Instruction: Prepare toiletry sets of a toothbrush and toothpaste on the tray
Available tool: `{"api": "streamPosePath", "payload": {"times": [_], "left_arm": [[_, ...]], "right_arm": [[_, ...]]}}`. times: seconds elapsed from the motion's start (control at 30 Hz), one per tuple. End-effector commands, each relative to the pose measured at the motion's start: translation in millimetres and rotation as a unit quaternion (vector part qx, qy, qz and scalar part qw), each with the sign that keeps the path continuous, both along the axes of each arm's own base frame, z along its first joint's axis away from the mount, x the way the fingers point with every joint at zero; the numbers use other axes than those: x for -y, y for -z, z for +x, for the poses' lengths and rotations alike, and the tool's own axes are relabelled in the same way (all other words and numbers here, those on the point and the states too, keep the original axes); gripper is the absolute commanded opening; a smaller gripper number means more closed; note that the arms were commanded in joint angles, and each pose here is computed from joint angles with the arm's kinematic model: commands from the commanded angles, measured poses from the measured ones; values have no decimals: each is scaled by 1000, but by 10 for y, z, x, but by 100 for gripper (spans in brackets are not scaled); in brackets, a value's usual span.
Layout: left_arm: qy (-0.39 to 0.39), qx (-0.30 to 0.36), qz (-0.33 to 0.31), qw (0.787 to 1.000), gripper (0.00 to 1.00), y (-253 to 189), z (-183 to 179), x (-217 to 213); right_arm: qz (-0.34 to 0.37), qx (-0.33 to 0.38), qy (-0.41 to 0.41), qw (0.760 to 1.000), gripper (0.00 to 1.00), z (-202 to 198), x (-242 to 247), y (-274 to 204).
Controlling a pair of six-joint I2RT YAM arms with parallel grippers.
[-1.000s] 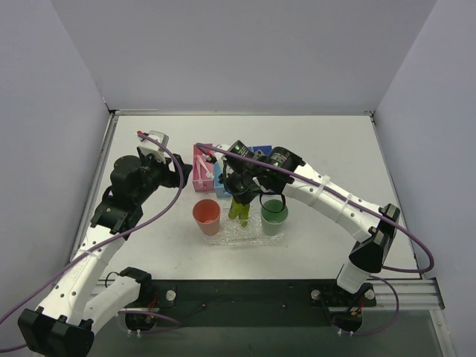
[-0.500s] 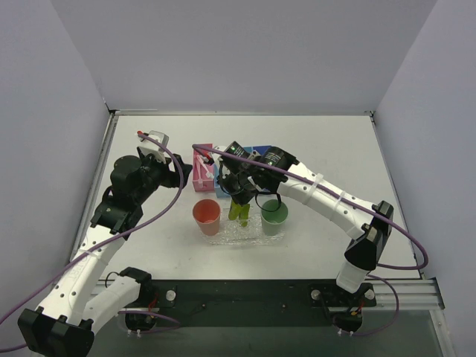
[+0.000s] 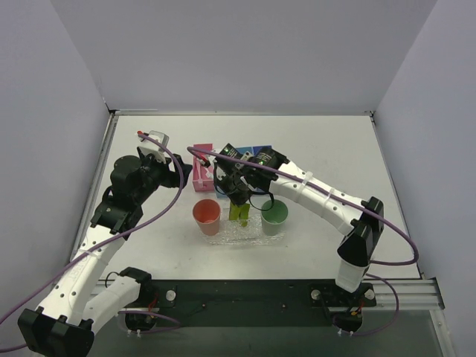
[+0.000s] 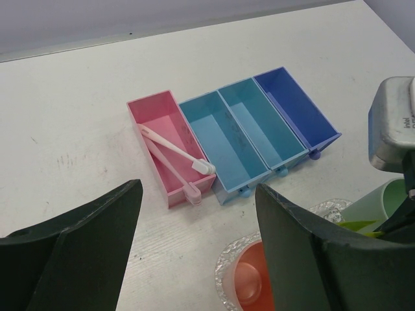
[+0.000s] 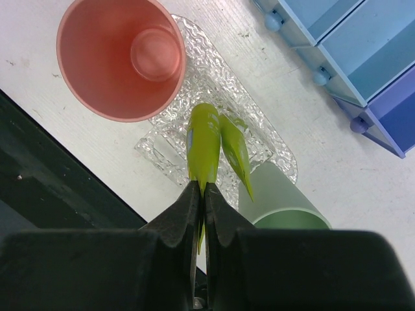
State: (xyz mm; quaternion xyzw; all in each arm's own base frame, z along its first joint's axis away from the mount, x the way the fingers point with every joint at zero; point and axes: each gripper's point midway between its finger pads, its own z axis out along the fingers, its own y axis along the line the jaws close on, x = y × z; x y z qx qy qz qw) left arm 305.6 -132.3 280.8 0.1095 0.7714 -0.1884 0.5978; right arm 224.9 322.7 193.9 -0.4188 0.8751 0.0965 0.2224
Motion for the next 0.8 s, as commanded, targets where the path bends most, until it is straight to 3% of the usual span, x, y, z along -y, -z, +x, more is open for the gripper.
{"api": "streamPosePath", "payload": {"times": [0.0,0.77], "left_arm": [[-5,14,4,1000,80,-78,-12,-36],[-70,33,7,997,80,-184,-12,-280]], "right_arm": [[-1,14,0,1000,0,44,-9,-104],[-13,-3,3,1000,0,90,-116,179]]}}
